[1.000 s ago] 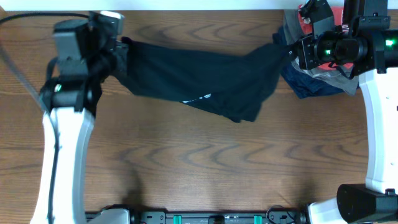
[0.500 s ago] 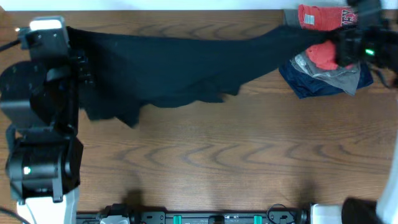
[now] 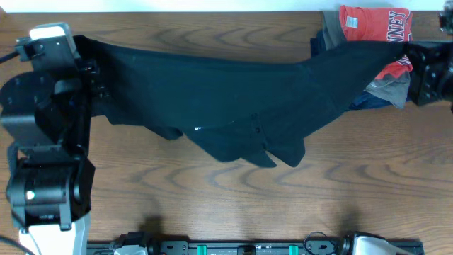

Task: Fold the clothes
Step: 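Lift the shirt between both grippers and lay it flat on the table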

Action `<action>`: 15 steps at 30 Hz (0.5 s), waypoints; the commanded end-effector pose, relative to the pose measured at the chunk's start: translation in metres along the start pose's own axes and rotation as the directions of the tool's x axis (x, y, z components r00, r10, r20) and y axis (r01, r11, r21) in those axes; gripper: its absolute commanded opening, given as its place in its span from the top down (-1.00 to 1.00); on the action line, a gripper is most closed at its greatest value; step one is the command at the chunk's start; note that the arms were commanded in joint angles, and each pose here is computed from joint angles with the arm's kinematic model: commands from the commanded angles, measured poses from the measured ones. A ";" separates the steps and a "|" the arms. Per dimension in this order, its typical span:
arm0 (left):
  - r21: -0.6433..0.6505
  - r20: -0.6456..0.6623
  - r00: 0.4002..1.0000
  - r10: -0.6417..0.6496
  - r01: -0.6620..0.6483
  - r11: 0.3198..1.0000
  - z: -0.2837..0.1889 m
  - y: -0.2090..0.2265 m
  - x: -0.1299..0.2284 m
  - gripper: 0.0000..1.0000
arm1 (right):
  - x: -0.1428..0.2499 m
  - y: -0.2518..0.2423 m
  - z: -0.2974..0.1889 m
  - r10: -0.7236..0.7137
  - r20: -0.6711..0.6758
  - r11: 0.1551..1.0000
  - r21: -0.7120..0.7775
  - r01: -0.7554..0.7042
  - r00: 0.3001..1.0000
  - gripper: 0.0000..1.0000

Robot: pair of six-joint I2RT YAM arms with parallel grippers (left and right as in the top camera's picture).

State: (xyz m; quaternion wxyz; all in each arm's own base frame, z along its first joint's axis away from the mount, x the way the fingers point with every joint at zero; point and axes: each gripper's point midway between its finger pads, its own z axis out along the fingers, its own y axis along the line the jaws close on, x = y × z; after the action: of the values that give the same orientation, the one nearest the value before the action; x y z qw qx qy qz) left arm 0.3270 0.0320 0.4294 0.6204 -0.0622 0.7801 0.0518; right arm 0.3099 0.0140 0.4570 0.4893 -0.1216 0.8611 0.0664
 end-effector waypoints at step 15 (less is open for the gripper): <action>0.064 -0.090 0.996 -0.006 0.012 0.998 0.017 -0.013 0.019 0.88 | 0.013 -0.013 0.026 0.029 -0.084 1.000 0.000 -0.029 0.996 0.98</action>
State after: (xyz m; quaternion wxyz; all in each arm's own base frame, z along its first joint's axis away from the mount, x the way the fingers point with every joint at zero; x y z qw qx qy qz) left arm 0.3429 0.0200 0.3994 0.5793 -0.0440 0.8137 0.0208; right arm 0.3270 0.0113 0.4320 0.4498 -0.1148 0.8823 0.0779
